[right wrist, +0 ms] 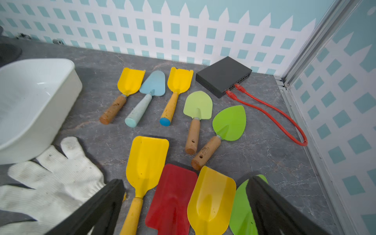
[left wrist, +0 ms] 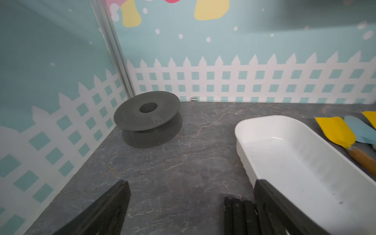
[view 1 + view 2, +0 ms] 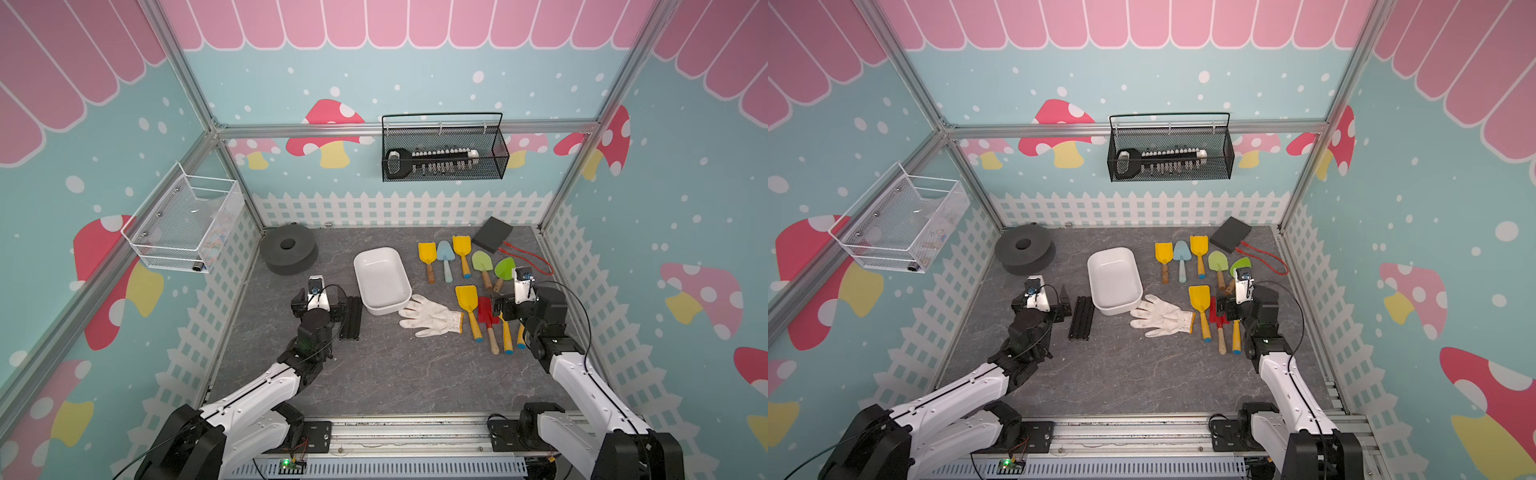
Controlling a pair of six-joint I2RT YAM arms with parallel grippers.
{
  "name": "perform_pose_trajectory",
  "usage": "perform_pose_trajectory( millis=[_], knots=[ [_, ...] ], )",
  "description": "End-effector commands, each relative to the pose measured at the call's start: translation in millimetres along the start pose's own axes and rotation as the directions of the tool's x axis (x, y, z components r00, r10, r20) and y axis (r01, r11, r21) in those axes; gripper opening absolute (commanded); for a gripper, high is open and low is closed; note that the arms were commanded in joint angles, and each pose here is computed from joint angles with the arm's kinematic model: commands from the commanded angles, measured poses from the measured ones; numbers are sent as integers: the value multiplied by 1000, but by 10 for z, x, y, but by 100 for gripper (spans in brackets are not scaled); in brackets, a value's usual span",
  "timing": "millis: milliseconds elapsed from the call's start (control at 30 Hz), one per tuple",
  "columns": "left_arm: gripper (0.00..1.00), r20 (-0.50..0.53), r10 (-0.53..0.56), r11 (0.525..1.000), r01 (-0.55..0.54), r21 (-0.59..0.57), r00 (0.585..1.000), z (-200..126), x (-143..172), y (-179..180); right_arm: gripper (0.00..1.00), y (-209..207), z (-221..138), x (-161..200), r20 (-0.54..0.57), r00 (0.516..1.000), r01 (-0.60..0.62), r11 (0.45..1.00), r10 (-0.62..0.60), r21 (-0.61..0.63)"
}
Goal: Take the shovel out of the storage box
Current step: Reset both arms
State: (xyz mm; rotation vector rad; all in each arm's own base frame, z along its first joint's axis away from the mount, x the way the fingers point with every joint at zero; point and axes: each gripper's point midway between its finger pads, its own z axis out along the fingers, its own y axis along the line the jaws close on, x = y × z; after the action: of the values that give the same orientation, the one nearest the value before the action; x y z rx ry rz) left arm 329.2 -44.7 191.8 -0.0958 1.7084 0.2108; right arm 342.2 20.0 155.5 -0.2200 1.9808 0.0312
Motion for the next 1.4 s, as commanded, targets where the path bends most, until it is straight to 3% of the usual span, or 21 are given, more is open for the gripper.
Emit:
perform_pose_trajectory(
  millis=[0, 200, 433, 533, 667, 833, 1000, 1233, 1367],
  knots=[
    [99, 43, 19, 998, -16, -65, 999, 49, -43, 265, 100, -40, 120, -61, 57, 995, 77, 997, -78, 28],
    [99, 37, -44, 990, 48, -133, 998, 201, 193, 637, 100, -4, 366, 46, 33, 996, 84, 996, -83, -7],
    [99, 47, -96, 988, 100, -114, 994, 326, 362, 792, 99, -18, 512, 156, 44, 992, 120, 993, -120, 4],
    [99, 21, -87, 993, 88, -74, 996, 359, 375, 724, 100, 7, 540, 145, 58, 990, 133, 991, -132, -10],
    [99, 99, -130, 991, 131, -4, 986, 330, 320, 627, 99, 8, 542, 160, 90, 987, 131, 991, -131, -1],
    [99, 97, -135, 991, 133, 22, 986, 467, 463, 541, 100, 31, 569, 223, 125, 983, 135, 991, -134, -1],
    [99, 59, -112, 993, 109, 53, 992, 582, 556, 445, 100, 0, 634, 316, 108, 986, 122, 992, -123, 15],
    [99, -140, -52, 997, 59, 42, 989, 927, 686, 356, 100, 4, 697, 325, 86, 989, 121, 993, -121, 2],
    [99, -122, -50, 996, 58, 62, 991, 911, 668, 328, 100, 24, 722, 322, 74, 989, 127, 992, -126, -15]
  ],
)
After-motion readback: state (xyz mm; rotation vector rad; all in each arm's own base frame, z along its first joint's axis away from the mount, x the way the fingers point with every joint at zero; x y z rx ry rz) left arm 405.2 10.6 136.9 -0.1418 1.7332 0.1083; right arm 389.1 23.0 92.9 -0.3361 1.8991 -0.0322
